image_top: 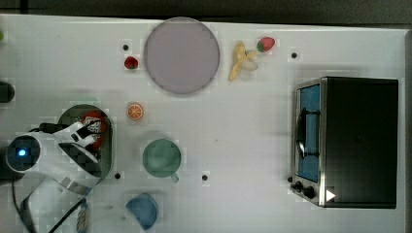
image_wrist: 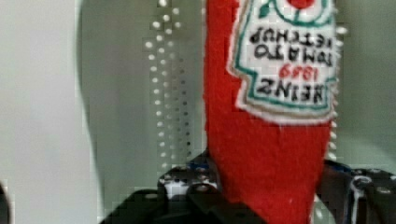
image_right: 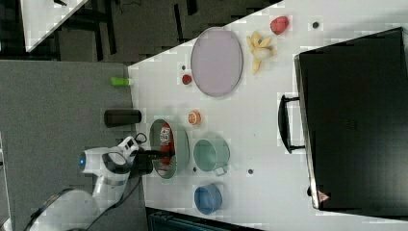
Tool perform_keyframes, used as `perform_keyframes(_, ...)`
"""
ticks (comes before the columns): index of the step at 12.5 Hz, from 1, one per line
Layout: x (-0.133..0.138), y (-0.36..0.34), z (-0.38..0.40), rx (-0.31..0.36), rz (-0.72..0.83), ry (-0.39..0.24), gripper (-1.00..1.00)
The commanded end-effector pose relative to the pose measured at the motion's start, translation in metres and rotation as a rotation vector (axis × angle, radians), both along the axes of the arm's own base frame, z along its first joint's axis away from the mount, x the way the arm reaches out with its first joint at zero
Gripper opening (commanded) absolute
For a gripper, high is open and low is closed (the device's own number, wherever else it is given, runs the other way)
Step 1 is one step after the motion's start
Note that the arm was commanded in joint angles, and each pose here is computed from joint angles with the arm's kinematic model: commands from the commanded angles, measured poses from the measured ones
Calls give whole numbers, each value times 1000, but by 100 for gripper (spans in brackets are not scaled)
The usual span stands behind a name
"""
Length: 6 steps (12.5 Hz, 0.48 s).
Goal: Pick ketchup from strainer and place it on the table
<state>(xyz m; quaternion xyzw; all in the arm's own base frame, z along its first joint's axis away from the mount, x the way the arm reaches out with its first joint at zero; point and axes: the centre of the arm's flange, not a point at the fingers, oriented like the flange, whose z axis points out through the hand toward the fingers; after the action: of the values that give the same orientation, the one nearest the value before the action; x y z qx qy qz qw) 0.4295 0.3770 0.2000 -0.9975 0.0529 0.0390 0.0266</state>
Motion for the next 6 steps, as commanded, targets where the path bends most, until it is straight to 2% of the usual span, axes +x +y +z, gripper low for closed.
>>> perform_keyframes(1, 19, 15, 103, 48, -124, -89, 21)
perform_keyframes(3, 34, 10, 145, 60, -186, -80, 21)
perform_keyframes(6, 70, -17, 191, -9, -233, -46, 21)
